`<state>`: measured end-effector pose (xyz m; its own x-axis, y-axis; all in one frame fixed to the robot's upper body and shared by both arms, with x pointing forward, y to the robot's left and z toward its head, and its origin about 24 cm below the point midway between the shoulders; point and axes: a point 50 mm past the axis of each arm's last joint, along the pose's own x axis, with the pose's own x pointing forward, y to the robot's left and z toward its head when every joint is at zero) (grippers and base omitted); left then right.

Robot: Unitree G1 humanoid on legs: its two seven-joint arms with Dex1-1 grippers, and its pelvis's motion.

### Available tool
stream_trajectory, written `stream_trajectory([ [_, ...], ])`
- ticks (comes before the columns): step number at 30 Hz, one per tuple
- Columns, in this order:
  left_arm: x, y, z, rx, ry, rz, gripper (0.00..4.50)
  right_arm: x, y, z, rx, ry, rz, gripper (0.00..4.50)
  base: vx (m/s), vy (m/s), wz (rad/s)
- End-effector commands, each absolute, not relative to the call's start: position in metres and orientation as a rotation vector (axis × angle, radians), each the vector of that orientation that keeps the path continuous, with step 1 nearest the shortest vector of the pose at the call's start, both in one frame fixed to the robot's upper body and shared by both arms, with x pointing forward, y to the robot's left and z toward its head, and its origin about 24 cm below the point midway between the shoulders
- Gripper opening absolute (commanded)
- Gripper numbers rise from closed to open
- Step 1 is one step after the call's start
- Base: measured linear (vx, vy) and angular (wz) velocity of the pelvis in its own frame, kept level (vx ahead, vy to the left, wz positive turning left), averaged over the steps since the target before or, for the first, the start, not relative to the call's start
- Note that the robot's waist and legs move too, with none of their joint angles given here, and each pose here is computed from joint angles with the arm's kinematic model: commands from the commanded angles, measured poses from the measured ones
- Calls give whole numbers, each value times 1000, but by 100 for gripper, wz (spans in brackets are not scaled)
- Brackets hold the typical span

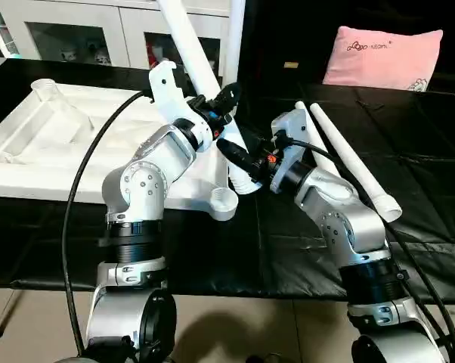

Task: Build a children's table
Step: Pick table leg

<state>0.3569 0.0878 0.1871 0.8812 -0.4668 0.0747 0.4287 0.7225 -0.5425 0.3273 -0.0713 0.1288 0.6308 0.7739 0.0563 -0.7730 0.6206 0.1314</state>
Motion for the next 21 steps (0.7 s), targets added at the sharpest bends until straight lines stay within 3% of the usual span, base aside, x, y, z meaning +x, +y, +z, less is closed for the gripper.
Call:
stream_trajectory([
  [1, 358, 87, 204, -526, -4, -525, 188, 328, -76, 132, 160, -7, 894, 289, 0, 0, 0],
  [8, 358, 96, 208, -406, -20, -617, 188, 337, -106, 151, 214, -43, 876, 347, 0, 0, 0],
  [14, 355, 96, 208, -374, -19, -665, 188, 338, -113, 153, 221, -9, 914, 393, 0, 0, 0],
  [21, 336, 86, 223, -392, -22, -1008, 188, 331, -114, 156, 247, 108, 1179, 450, 0, 0, 0],
])
